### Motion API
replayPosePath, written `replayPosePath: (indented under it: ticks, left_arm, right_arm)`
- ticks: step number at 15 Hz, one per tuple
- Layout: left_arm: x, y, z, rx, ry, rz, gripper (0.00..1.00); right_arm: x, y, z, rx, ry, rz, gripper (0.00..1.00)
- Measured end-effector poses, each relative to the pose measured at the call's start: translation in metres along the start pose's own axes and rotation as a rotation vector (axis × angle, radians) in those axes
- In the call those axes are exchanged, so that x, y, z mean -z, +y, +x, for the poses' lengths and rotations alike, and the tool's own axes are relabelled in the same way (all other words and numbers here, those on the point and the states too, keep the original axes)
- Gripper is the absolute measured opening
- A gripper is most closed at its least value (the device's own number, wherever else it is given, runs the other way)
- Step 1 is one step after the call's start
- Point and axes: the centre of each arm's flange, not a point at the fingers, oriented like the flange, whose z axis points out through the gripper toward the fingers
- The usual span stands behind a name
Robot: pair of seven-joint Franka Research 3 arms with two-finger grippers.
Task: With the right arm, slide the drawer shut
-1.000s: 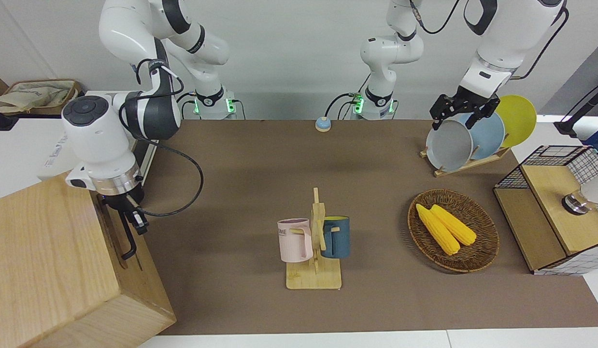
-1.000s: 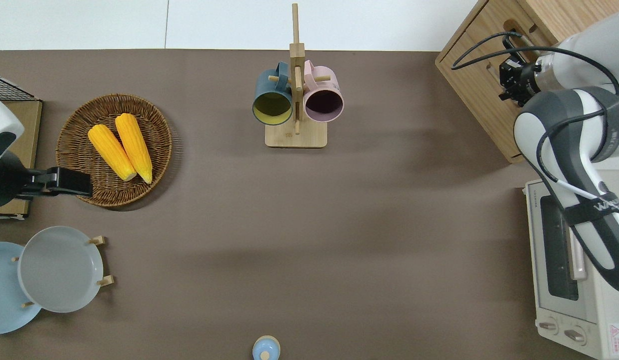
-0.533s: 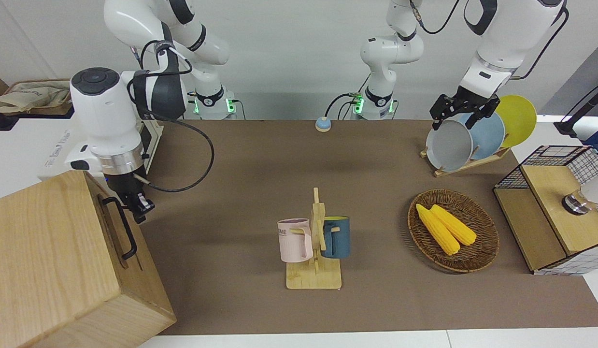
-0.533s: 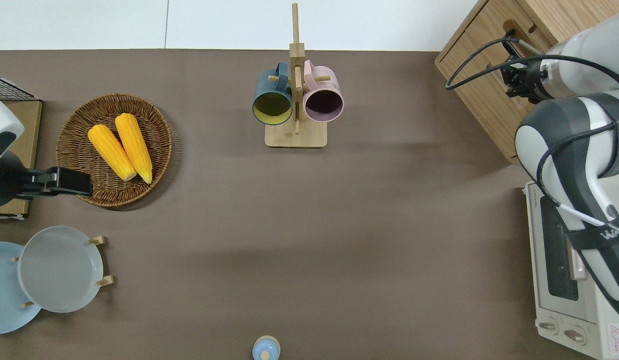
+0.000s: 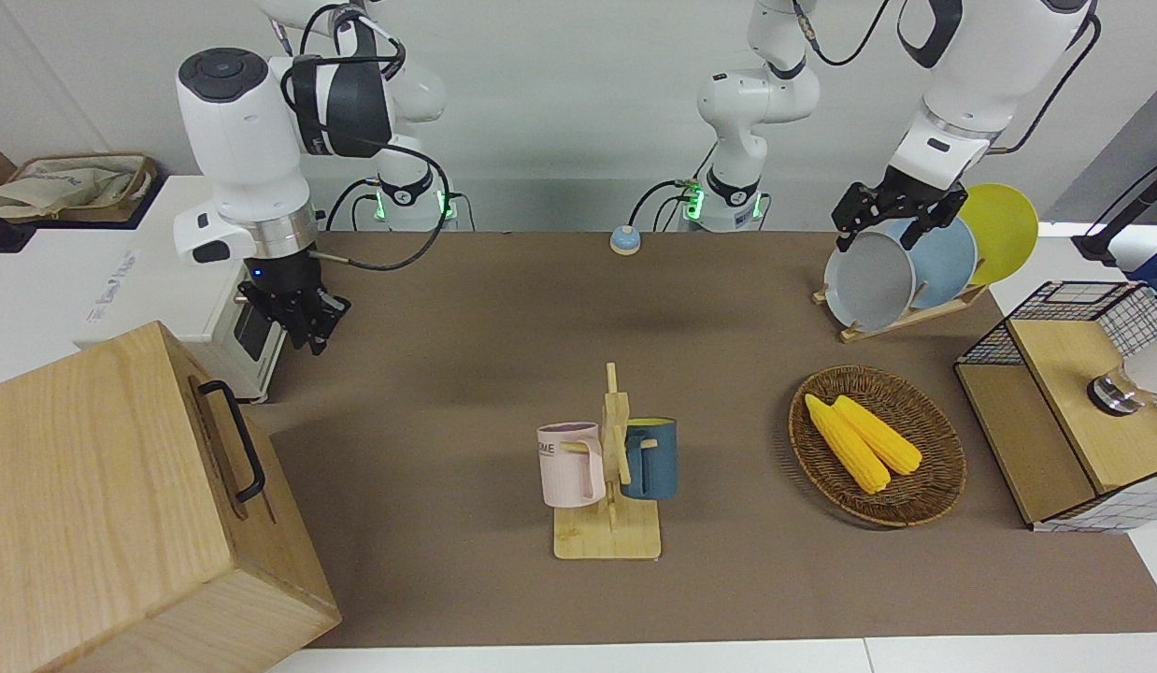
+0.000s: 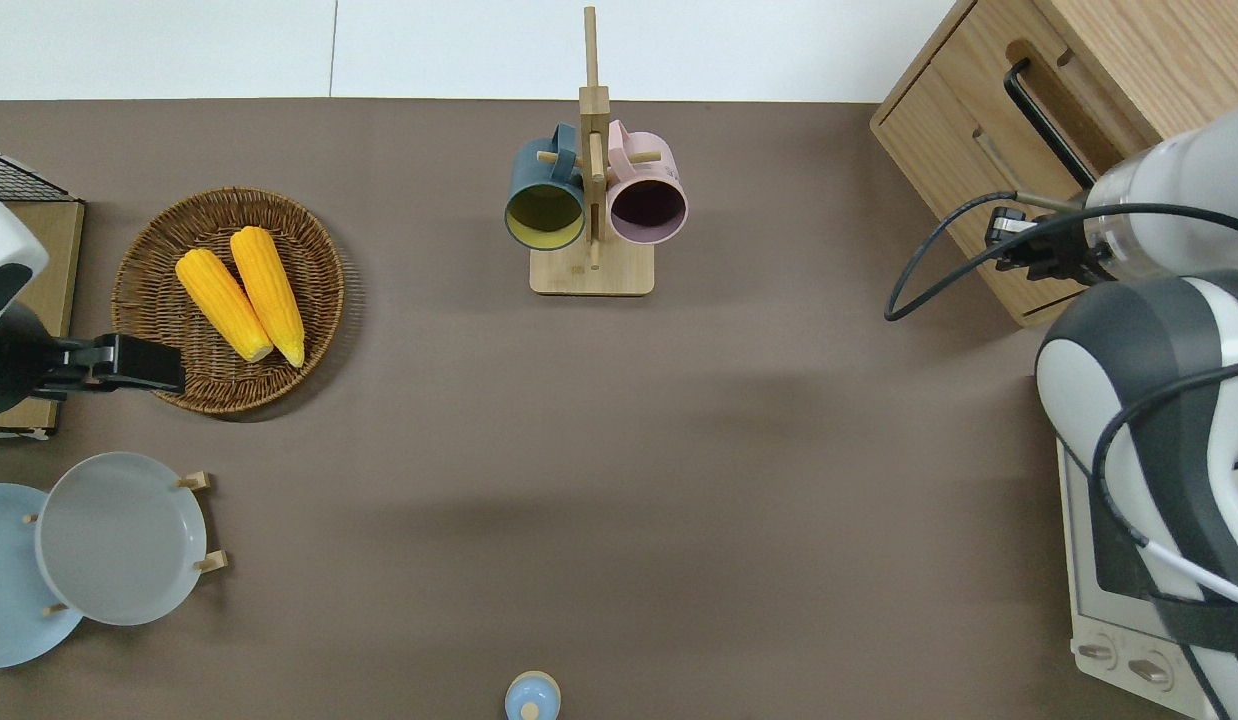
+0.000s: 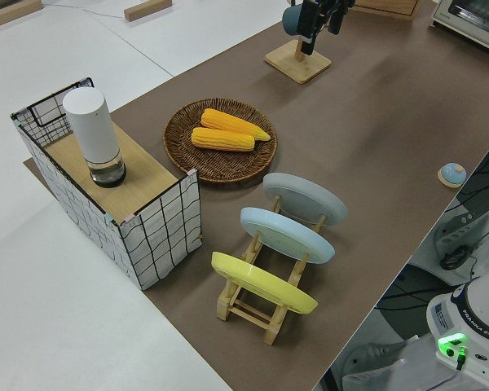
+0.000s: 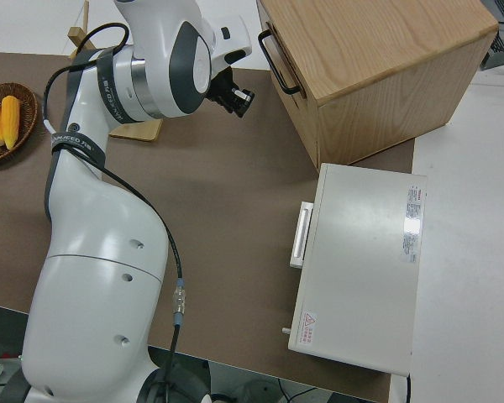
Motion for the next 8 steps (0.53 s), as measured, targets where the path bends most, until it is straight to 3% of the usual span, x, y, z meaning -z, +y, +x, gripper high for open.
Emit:
replayPosePath:
  ticks: [3,5,8]
  left_arm:
    - [0.000,0.000,0.000,0.000,0.000,0.000,1.00]
    - [0.000,0.000,0.000,0.000,0.000,0.000,1.00]
    - [0.000,0.000,0.000,0.000,0.000,0.000,1.00]
  right_arm:
    - [0.026,-0.003,-0.029,0.076,-0.032,0.025,0.72]
    - [0.048,0.016,-0.043,0.178,-0.067,0.054,0.99]
    - [0.061,0.020,-0.059,0.232,-0.067,0.065,0.99]
